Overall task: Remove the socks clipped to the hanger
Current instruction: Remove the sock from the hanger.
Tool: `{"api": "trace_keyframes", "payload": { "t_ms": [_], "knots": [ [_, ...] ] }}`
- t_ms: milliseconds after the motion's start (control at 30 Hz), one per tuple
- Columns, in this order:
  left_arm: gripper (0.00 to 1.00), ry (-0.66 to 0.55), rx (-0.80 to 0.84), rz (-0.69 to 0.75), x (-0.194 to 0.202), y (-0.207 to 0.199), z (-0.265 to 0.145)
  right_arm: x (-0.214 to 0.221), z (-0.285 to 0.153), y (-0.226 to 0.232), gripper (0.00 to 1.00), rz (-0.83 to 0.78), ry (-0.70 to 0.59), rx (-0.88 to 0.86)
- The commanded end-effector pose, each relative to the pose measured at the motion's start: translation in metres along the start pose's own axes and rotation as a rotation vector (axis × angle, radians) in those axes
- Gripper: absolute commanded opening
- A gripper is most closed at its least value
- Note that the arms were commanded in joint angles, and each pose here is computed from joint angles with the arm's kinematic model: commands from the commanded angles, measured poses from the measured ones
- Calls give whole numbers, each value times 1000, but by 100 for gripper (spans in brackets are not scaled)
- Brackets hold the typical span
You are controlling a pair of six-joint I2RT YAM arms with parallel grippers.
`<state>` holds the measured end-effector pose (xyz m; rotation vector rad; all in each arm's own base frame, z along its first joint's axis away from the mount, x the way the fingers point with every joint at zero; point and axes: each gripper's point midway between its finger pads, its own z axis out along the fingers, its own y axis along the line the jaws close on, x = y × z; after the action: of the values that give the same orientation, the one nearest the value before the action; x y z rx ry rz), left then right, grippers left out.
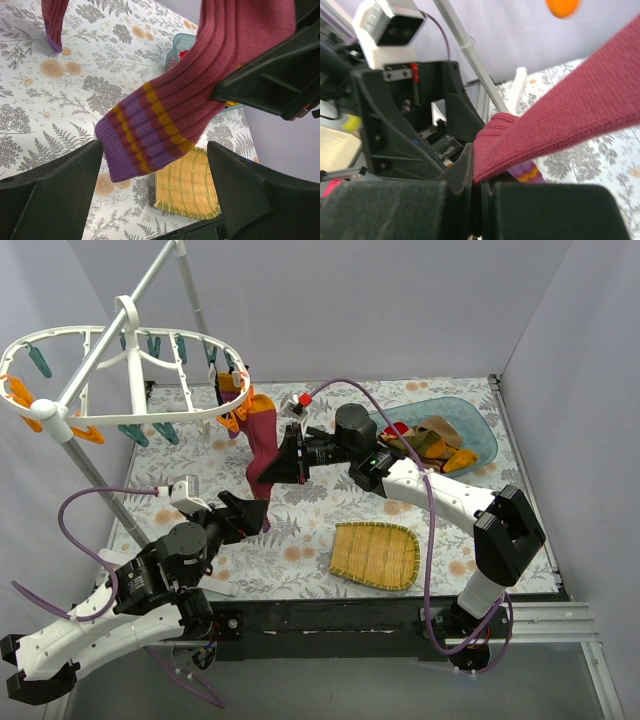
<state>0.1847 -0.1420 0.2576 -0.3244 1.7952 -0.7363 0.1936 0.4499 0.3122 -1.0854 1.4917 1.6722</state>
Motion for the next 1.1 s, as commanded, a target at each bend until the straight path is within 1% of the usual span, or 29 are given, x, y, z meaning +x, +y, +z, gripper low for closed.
{"api": "trace_keyframes", "payload": {
  "t_ms": [0,300,400,467,533,567,633,667,733,767,800,833,933,1000,1033,1067],
  "knots": [
    [84,13,-20,17,6,7,1,-20,3,31,1,-3,-57,-133],
    [84,-4,-24,16,8,4,9,-7,17,40,1,49,-53,-180],
    [82,1,-33,19,12,4,12,-5,20,40,1,68,-56,-190],
    [78,0,-44,21,13,6,14,-2,23,41,1,76,-53,-198],
    [70,-11,-57,15,12,8,15,0,25,40,1,89,-52,-201],
    [60,-17,-65,12,12,10,15,1,26,41,1,89,-50,-205],
    [46,-31,-77,0,10,14,15,4,27,39,1,93,-49,-199],
    [28,-44,-85,-5,8,16,14,5,27,38,1,94,-49,-195],
    [7,-53,-89,-8,7,19,13,9,29,32,1,98,-44,-172],
    [0,-54,-100,-7,7,21,14,11,29,30,4,98,-44,-163],
    [0,-56,-110,-15,7,23,13,10,30,26,8,100,-51,-145],
    [0,-59,-120,-35,6,23,13,11,31,24,18,99,-53,-134],
    [0,-51,-154,-27,8,30,12,11,32,13,32,86,-64,-76],
    [0,-45,-157,-25,9,30,11,9,31,6,36,70,-74,-35],
    [0,-45,-157,-27,8,30,11,9,31,4,41,68,-77,-20],
    [0,-43,-163,-28,9,32,11,8,31,1,43,60,-81,-6]
  ]
}}
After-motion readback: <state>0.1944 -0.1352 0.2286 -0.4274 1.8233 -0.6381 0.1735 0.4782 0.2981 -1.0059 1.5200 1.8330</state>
